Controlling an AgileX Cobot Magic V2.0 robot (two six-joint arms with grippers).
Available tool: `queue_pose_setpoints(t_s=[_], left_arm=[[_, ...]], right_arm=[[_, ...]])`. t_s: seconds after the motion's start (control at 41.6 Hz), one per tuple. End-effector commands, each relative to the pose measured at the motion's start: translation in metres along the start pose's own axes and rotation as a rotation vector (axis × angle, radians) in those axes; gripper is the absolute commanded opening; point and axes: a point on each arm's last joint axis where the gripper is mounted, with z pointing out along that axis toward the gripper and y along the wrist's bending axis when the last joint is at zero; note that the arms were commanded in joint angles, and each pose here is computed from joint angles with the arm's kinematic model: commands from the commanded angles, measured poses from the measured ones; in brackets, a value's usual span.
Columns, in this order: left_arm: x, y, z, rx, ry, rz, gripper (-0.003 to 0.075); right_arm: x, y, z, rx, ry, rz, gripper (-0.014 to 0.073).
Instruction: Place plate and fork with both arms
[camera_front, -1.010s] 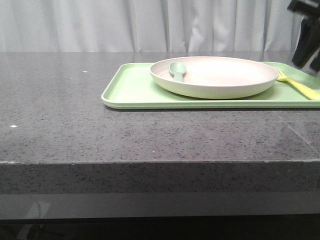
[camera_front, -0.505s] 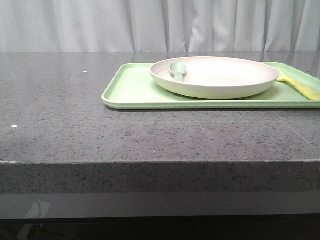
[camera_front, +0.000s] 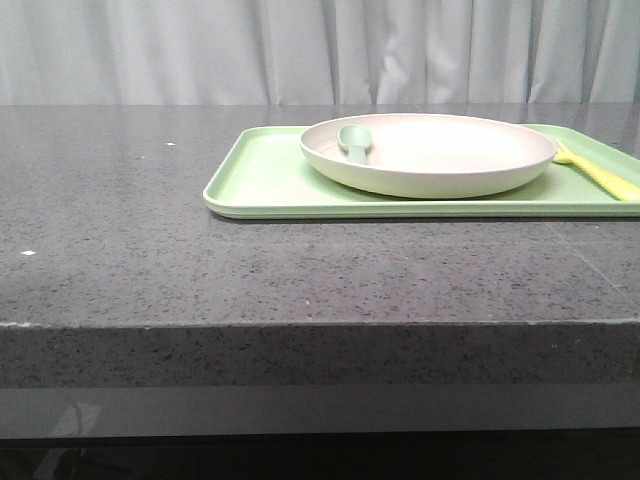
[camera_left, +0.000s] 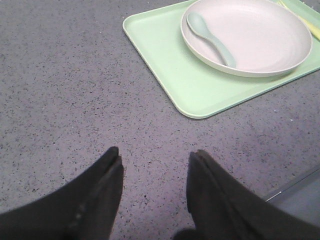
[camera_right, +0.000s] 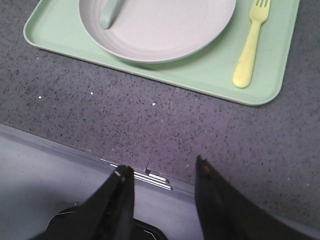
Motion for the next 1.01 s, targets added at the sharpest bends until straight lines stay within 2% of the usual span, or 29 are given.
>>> queue_pose_setpoints(t_s=[0.0,0.192,0.264,0.361,0.457,0.505,0.625,0.986], left_arm=[[-0.015,0.001,-0.006,-0.01,-0.101,-0.02,0.0312],[-0.014,0.001,-0.006,-0.009,-0.098,-0.02,0.0312],[-0.014,0.001,-0.006,-0.008,-0.095,-0.02,0.0288],[-0.014,0.001,-0.006,-0.007,-0.092,-0.033,0.0183],[-0.014,0.001,-0.006,-0.006,-0.094,-0.054,0.0033],[-0.014,0.001,-0.006,-0.007,-0.096,-0.054,-0.0018],[-0.015,0.001,-0.006,-0.01,-0.108,-0.071,-0.002],[-0.015,0.001,-0.006,-0.01,-0.11,-0.071,-0.002]], right_arm=[[0.002,0.0,-0.011,0.025,-0.111,-0.014,0.033],[0.011,-0.002,-0.019,0.071,-0.14,-0.018,0.033],[0.012,-0.004,-0.019,0.091,-0.142,0.004,0.0317],[0.012,-0.006,-0.019,0.106,-0.143,0.036,0.0239],[0.012,-0.006,-0.019,0.106,-0.143,0.039,0.011],[0.012,-0.006,-0.019,0.106,-0.143,0.039,0.0046],[0.012,-0.006,-0.019,0.106,-0.143,0.039,-0.0074],[0.015,-0.005,-0.019,0.103,-0.103,0.041,-0.0067]])
